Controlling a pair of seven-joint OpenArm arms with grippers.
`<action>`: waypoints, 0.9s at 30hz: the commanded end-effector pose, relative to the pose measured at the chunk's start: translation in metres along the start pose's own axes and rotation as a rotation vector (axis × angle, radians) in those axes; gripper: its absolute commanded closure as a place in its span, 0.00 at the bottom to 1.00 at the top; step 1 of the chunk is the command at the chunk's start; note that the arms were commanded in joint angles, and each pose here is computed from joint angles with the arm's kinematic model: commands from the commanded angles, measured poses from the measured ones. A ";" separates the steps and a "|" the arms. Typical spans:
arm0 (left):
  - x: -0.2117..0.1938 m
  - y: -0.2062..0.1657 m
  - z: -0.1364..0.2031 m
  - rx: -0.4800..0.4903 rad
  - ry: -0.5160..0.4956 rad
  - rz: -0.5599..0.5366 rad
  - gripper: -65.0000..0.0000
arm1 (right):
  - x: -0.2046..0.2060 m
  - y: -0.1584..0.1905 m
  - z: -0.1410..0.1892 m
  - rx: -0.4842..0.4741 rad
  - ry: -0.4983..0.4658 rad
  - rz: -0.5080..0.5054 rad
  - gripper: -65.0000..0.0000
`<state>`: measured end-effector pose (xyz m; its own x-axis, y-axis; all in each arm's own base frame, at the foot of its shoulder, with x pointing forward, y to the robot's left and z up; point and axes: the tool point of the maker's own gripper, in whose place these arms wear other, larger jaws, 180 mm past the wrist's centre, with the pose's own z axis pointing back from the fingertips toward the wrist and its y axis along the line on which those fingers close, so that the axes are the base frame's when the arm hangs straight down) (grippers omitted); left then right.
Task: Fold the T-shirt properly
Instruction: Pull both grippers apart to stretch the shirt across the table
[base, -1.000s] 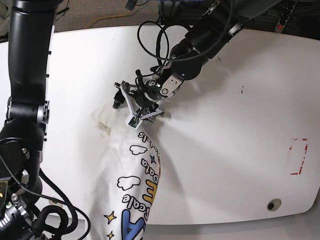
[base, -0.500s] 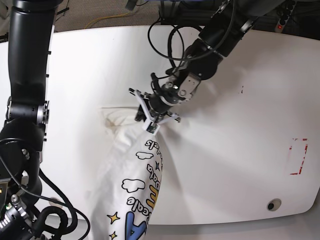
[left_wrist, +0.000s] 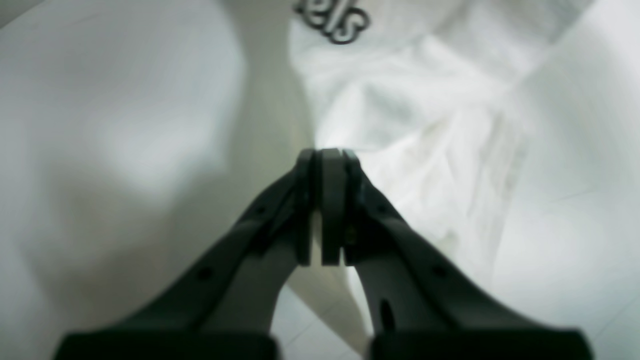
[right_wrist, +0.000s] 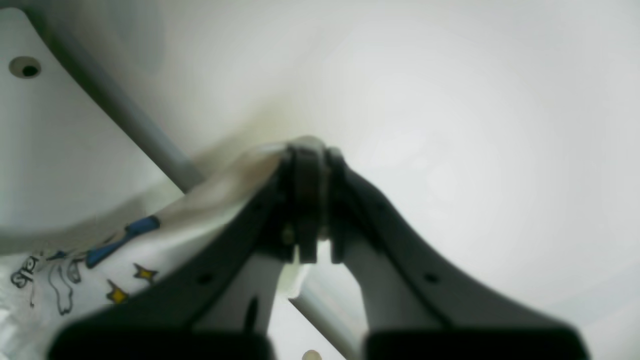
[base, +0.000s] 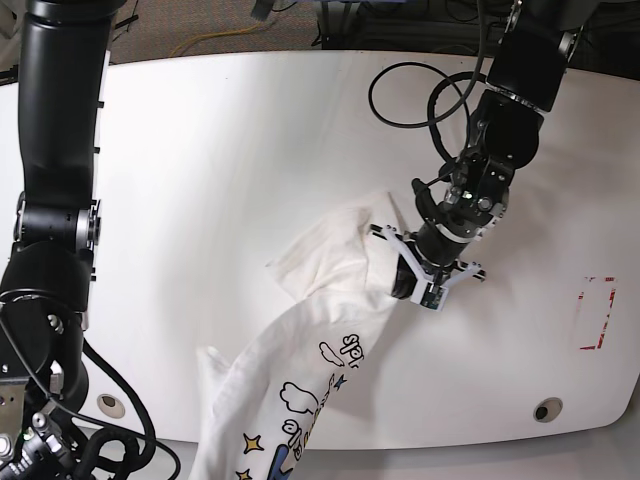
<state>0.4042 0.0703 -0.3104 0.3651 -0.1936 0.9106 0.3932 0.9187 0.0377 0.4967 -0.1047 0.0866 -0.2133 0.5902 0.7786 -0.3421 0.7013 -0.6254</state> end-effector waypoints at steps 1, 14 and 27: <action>0.039 0.021 0.013 0.036 -0.095 -0.039 1.00 | 0.024 -0.022 0.007 -0.049 -0.059 -0.001 1.00; 0.101 0.108 0.090 0.219 -0.211 -0.275 1.00 | 0.035 -0.039 0.012 -0.077 -0.071 0.005 1.00; 0.101 0.129 0.131 0.228 -0.107 -0.498 1.00 | 0.003 -0.057 0.026 -0.119 -0.026 -0.039 1.00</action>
<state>0.3854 0.2182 -0.1685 0.1235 -0.5836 0.8026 0.2951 0.7938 0.5318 0.4994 -0.1447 0.1064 -0.1864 0.5692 0.8008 -0.2792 0.7508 -0.5986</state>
